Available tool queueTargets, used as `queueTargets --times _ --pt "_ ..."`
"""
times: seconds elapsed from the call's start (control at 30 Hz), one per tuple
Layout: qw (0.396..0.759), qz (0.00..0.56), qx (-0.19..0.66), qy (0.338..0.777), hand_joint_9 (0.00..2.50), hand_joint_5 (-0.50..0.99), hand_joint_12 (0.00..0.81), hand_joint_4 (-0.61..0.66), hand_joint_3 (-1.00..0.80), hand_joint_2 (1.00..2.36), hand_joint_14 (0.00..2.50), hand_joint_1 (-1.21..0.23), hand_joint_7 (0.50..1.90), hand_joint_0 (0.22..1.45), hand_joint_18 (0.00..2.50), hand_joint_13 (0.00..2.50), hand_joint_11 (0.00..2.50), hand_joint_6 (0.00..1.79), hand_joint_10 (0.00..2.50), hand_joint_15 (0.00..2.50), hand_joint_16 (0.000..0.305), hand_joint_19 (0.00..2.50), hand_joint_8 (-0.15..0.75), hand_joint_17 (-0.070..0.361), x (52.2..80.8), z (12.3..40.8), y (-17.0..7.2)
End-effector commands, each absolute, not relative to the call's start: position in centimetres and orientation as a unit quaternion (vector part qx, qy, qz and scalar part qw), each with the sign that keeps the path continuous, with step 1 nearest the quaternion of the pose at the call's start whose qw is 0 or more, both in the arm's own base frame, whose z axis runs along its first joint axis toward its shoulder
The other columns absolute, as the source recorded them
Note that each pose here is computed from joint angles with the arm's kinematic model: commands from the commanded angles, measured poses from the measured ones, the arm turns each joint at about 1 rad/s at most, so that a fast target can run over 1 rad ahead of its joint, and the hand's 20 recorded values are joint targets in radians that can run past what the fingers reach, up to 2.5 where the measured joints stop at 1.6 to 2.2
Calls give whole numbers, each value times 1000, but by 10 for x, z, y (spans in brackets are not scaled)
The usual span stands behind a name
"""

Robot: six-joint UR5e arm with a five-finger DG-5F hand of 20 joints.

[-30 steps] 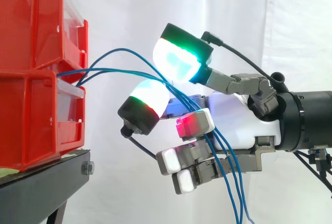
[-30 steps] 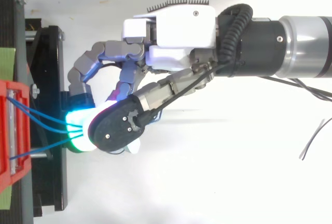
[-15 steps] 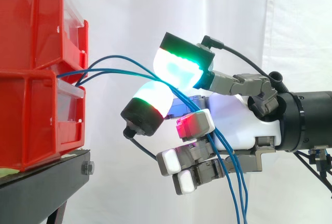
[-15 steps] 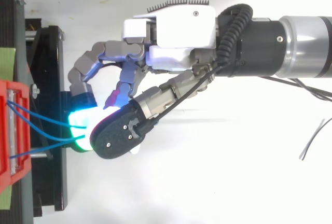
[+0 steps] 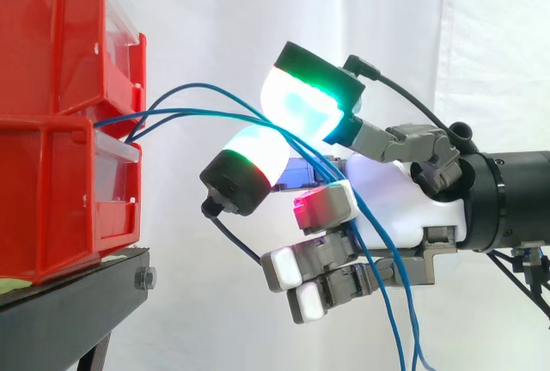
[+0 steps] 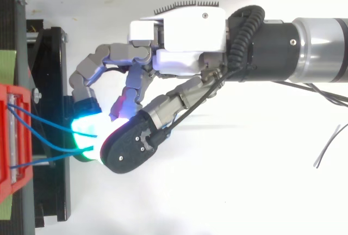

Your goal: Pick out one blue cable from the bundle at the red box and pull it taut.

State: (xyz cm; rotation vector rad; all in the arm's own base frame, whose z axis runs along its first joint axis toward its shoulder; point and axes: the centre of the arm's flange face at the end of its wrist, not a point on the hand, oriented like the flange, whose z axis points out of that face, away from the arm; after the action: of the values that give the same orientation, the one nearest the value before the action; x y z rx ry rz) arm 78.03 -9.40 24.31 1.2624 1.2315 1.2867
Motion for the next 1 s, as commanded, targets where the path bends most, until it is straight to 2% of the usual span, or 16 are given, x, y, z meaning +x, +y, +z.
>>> queueTargets --times 0.0,0.23,0.43,0.67,0.87,0.97 --pt "461 523 513 501 1388 -130 309 -205 -500 1000 22 -936 1160 763 866 1011 759 962 28 493 39 603 243 87 780 243 -94" --pt "461 523 513 501 1403 -118 303 -188 -500 1000 22 -963 1084 714 864 1016 755 952 29 496 38 609 241 86 780 243 -94" --pt "460 524 513 501 1395 -119 307 -193 -500 1000 21 -992 1096 714 861 1013 762 943 29 503 38 602 238 86 780 243 -93" --pt "460 523 514 501 1306 -134 300 -128 -500 1000 22 -1065 1013 707 854 983 750 944 26 500 39 581 221 88 780 243 -94" --pt "460 523 515 500 1278 -141 305 -61 -500 1000 21 -1089 944 578 847 974 741 939 27 502 40 584 221 91 780 243 -95" --pt "460 523 515 500 1280 -142 318 -36 -500 1000 21 -1057 890 506 868 986 726 932 27 492 43 574 229 98 780 243 -95"
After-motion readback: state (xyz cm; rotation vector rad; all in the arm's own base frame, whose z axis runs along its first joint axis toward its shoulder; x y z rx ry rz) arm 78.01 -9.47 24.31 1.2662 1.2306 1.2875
